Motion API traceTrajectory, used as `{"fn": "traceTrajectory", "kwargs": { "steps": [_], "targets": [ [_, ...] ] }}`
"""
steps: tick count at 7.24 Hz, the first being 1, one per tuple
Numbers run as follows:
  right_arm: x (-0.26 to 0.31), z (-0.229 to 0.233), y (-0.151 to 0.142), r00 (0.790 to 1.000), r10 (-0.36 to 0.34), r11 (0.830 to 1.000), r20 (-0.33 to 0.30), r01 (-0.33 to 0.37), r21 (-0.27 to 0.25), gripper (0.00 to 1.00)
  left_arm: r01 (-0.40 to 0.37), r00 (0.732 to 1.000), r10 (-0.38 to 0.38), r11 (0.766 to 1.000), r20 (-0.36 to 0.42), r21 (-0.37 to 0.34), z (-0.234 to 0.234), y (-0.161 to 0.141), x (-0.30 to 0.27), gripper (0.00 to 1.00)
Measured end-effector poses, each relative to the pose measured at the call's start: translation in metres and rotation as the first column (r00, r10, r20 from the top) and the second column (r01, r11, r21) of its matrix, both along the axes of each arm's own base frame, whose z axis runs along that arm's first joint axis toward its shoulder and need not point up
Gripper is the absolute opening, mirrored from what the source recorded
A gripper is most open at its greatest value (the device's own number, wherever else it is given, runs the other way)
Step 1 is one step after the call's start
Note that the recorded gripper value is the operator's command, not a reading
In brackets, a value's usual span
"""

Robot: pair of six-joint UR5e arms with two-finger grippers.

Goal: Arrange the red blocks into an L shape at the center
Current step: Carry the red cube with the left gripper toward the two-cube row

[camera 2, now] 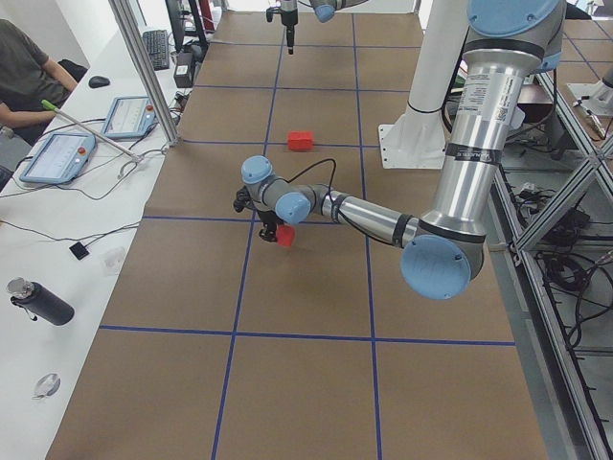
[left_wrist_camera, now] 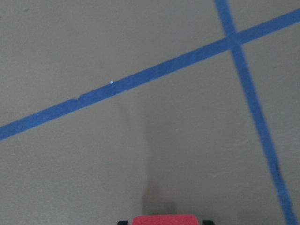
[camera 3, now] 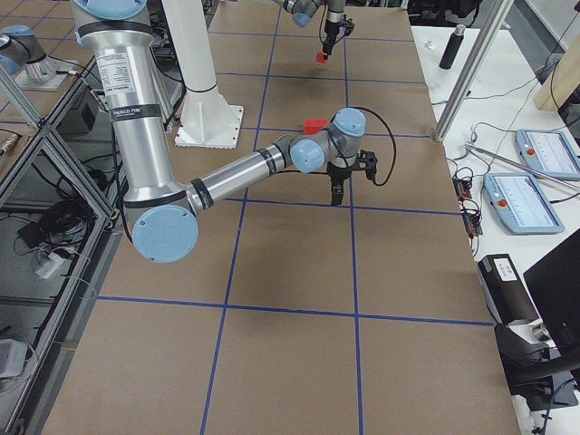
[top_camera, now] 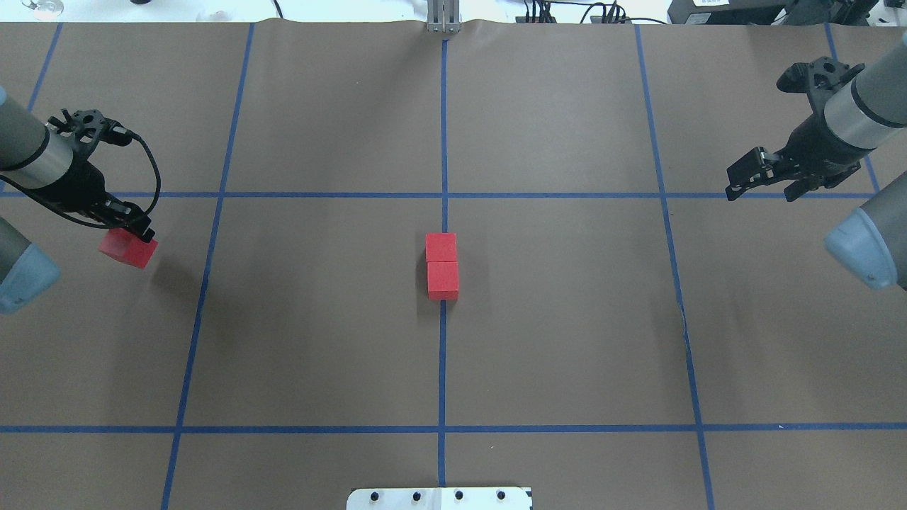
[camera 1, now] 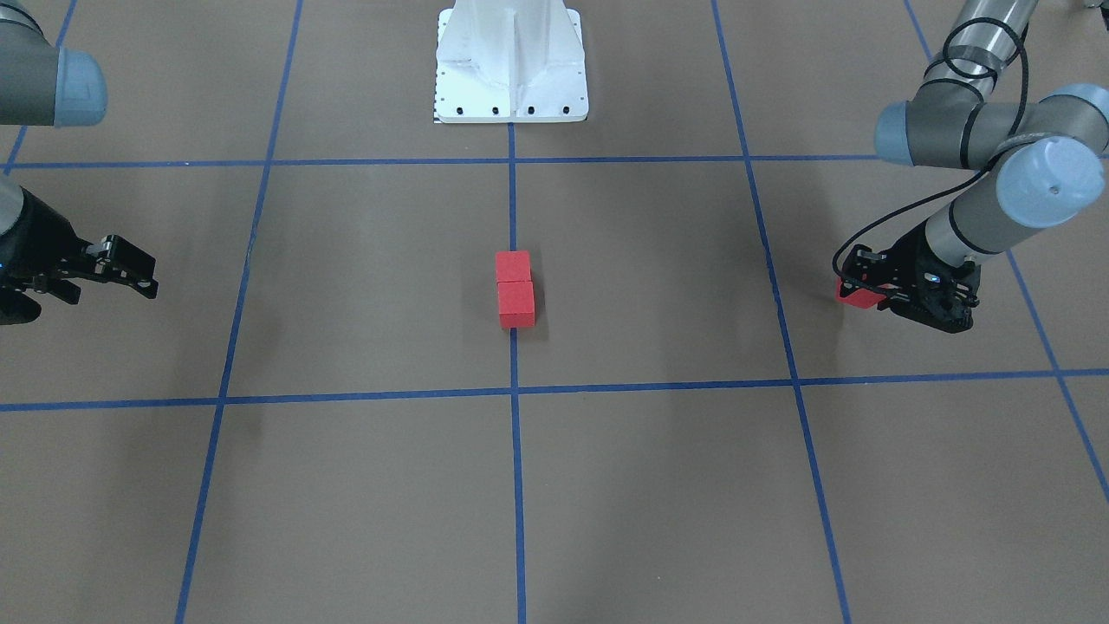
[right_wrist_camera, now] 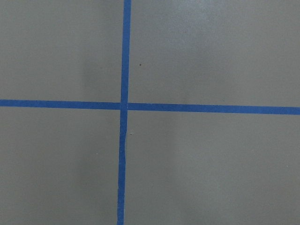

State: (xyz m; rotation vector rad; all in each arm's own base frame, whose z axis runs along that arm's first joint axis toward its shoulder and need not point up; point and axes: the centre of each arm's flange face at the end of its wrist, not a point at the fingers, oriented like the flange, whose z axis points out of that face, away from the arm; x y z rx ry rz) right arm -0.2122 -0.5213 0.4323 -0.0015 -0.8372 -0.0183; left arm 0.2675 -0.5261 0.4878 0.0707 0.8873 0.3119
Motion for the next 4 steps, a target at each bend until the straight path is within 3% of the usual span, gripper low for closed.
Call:
{"fn": "traceTrajectory", "kwargs": {
  "steps": [1, 2, 3, 4],
  "targets": [
    [0.000, -0.001, 0.000, 1.000, 0.000, 1.000, 0.001, 0.000, 0.002, 1.00, 0.066, 0.998, -0.066, 0.995, 0.000, -0.072, -0.024, -0.001, -0.003, 0.00],
    [0.000, -0.002, 0.000, 1.000, 0.001, 1.000, 0.002, -0.001, 0.002, 1.00, 0.147, 0.989, -0.148, 0.976, 0.004, -0.159, -0.046, -0.001, -0.002, 0.00],
    [-0.001, -0.001, 0.000, 1.000, 0.000, 1.000, 0.001, 0.000, 0.001, 1.00, 0.240, 0.970, -0.244, 0.934, 0.017, -0.265, -0.065, -0.001, 0.000, 0.00],
    [-0.001, -0.001, -0.001, 1.000, 0.000, 1.000, 0.000, 0.000, 0.000, 1.00, 0.353, 0.930, -0.364, 0.844, 0.050, -0.404, -0.086, -0.001, 0.004, 0.00]
  ]
}}
